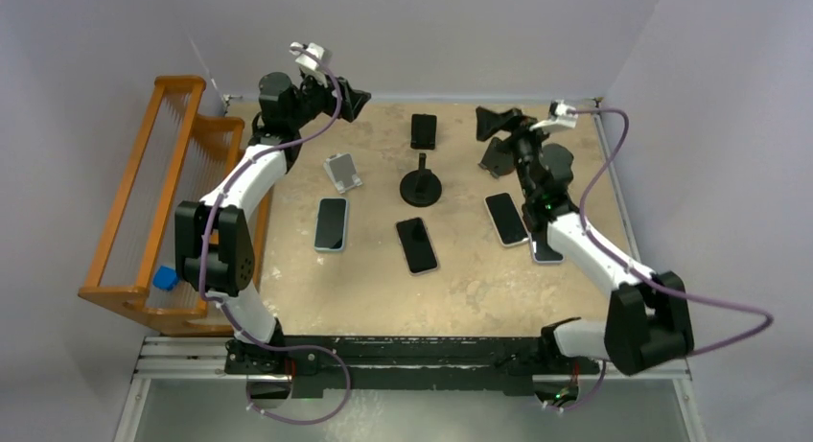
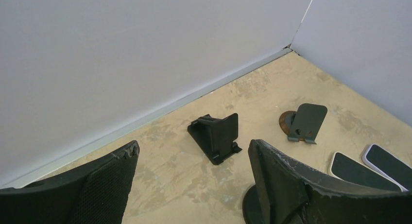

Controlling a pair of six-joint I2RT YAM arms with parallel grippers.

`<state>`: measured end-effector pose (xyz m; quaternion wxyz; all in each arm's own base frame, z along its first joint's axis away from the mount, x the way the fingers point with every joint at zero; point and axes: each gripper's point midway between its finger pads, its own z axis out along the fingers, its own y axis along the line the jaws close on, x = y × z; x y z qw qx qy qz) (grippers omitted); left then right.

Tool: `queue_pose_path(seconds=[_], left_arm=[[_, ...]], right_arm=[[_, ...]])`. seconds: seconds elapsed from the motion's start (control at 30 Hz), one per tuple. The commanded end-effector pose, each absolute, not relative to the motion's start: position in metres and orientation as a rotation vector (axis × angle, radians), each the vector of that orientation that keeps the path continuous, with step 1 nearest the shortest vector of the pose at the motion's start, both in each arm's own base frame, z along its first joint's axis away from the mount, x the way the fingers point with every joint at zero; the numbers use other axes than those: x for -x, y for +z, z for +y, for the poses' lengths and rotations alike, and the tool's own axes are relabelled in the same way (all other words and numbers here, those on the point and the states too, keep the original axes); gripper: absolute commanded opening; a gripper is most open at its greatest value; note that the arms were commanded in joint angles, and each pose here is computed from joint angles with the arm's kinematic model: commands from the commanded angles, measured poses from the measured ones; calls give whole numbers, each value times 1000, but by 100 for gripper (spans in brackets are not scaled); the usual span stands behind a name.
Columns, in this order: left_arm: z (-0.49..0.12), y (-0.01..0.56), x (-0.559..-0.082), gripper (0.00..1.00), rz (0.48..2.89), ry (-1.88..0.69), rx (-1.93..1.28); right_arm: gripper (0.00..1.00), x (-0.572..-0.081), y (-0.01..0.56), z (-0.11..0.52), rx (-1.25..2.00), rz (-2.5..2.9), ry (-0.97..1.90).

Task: Place the phone on the phone stand

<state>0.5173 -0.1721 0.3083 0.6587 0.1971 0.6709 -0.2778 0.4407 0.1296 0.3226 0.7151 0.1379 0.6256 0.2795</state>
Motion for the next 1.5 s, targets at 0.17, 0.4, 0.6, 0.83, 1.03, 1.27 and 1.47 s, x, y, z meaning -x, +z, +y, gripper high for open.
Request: queue_pose_path(seconds=[0.17,0.4,0.6,0.83,1.03,1.27,1.47], left_arm=[[-175,310,-506,82,1489,-626,-506],[-194,304,-484,85,1419,-726,-668],[-196,302,-474,85,1419,-742,-687],[-195,301,-464,85,1412,-730,-712],[-197,299,-459,85,1406,-743,-729],[-193,302,-454,85,1404,-713,-736],[-193,298,-452,85,1418,-725,-722]], right_arm=[[87,-359,314,186,40,1512,624],[99,-321,266,202,167,1654,620],[99,-316,194,226,190,1969,532],[99,-304,127,265,296,2196,590],[98,-290,95,302,411,2281,648],[99,-287,60,309,441,2360,576],[99,-289,46,307,432,2384,479]])
